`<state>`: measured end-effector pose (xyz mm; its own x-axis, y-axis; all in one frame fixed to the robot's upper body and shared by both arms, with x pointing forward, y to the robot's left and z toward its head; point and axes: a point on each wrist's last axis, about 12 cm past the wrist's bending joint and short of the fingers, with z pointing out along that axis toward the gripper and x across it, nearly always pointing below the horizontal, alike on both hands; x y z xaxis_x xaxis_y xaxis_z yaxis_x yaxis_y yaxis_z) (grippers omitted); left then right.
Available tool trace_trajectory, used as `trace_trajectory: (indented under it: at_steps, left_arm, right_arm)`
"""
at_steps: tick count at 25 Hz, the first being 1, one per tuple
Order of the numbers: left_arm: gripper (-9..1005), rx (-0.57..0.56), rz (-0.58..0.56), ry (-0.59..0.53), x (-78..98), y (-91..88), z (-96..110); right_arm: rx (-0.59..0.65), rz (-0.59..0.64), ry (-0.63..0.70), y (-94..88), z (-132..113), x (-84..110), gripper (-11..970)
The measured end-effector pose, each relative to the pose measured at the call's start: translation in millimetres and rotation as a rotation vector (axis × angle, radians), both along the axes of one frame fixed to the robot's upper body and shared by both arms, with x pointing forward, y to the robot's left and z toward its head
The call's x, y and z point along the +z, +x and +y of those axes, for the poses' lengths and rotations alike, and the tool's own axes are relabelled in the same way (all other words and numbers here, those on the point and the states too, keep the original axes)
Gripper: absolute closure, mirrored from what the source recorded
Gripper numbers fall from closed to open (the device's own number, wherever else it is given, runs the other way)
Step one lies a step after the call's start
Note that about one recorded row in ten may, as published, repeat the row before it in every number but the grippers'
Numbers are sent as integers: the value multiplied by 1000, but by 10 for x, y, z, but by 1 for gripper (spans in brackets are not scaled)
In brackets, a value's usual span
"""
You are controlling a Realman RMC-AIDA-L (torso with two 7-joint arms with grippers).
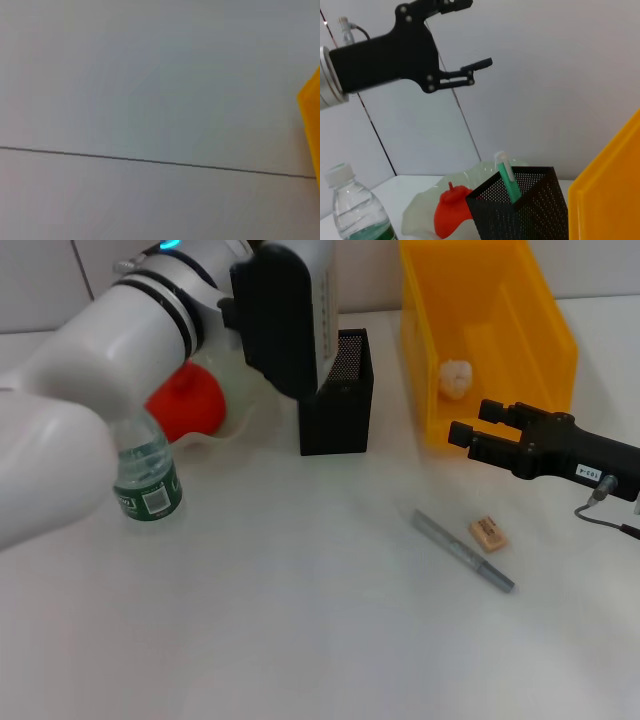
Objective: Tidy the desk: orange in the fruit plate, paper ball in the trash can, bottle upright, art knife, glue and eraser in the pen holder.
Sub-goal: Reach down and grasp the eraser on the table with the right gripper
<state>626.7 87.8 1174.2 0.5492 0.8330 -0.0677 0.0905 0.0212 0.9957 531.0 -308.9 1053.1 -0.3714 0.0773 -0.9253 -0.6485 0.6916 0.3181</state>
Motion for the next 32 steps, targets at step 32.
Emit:
trace_trajectory:
  at_steps: [32]
  left_arm:
    - [166, -411, 783, -530, 1004, -264, 780]
  right_arm:
    - [73, -74, 24, -38, 68, 83, 219]
